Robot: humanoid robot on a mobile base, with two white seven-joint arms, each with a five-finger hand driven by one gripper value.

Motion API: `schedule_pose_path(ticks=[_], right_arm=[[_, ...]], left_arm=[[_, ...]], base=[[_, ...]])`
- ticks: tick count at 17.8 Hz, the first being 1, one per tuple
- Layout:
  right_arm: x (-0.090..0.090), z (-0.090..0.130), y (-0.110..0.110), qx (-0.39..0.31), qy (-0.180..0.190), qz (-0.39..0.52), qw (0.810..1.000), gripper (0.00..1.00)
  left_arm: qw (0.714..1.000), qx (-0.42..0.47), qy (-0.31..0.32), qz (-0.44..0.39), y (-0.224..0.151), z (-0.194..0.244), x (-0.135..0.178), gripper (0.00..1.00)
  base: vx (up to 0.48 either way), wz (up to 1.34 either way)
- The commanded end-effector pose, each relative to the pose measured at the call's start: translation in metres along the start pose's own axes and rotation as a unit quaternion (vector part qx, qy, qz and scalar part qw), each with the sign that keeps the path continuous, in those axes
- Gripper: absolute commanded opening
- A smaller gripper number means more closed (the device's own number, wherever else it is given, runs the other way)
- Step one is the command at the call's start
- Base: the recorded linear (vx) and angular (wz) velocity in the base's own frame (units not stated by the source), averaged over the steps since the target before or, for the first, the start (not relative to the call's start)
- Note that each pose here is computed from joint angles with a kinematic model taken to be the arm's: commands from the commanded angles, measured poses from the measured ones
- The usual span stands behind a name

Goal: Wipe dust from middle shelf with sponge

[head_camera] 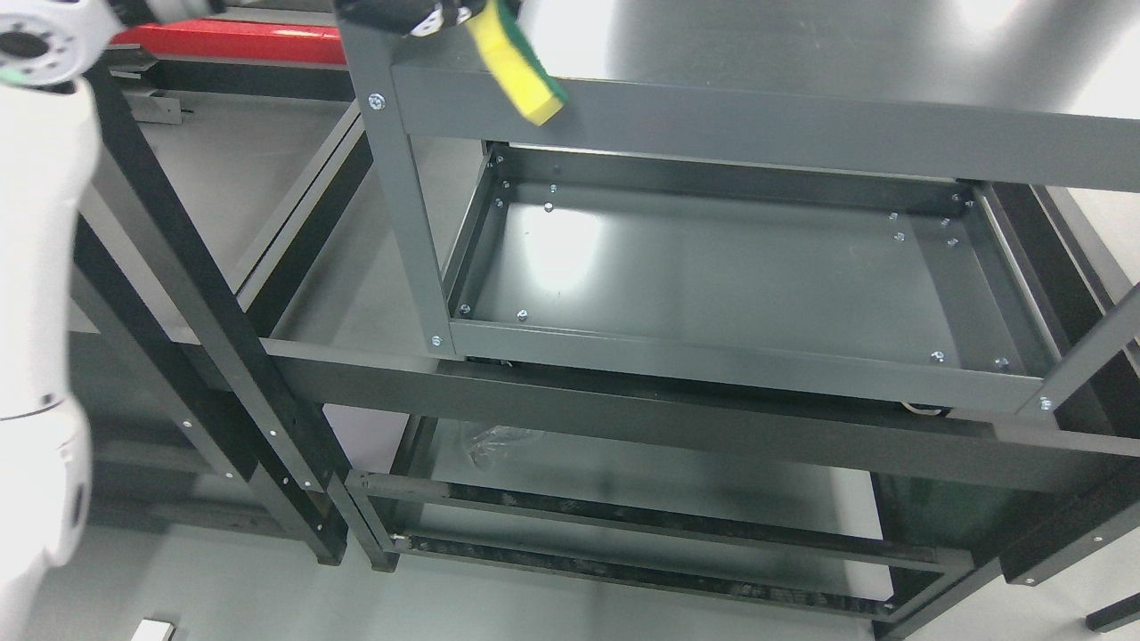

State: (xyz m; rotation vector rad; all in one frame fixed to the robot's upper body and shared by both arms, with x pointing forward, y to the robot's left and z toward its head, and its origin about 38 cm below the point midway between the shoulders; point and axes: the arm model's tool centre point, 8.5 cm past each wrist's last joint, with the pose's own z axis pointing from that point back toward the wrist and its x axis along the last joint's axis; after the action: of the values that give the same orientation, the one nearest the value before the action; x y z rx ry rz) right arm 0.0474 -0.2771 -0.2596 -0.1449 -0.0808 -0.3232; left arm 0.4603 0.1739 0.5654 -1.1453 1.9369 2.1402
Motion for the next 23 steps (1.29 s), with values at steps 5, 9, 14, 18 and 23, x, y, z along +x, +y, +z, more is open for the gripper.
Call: schedule_pose_path(ticks=[5,9,14,18,23], right_arm=[[0.002,-0.001,-0.010,-0.008,0.025,0.002,1.000,1.00],[0.002,-0.001,-0.010,-0.008,0.025,0.002,1.000,1.00],[0.002,-0.001,-0.010,-0.008,0.025,0.002,1.000,1.00],[0.002,-0.001,-0.010,-0.008,0.025,0.002,1.000,1.00],[0.003,-0.001,-0.010,-0.007,0.024,0.002,1.000,1.00]], left_arm=[[0.992,-0.060,-0.107,0.031,-0.020,-0.151,0.070,0.00],[0.992,-0.038,-0.118,0.019,-0.014,-0.165,0.076,0.00],[0.986,-0.005,-0.164,-0.010,-0.021,-0.190,0.109,0.00],[0.981,-0.025,-0.191,-0.014,-0.039,-0.203,0.134,0.00],[0.994,-0.005,-0.112,0.018,-0.035,-0.214,0.125,0.00]], base=[[0.000,0.00],[0.000,0.00],[0.000,0.00],[0.000,0.00],[0.000,0.00]])
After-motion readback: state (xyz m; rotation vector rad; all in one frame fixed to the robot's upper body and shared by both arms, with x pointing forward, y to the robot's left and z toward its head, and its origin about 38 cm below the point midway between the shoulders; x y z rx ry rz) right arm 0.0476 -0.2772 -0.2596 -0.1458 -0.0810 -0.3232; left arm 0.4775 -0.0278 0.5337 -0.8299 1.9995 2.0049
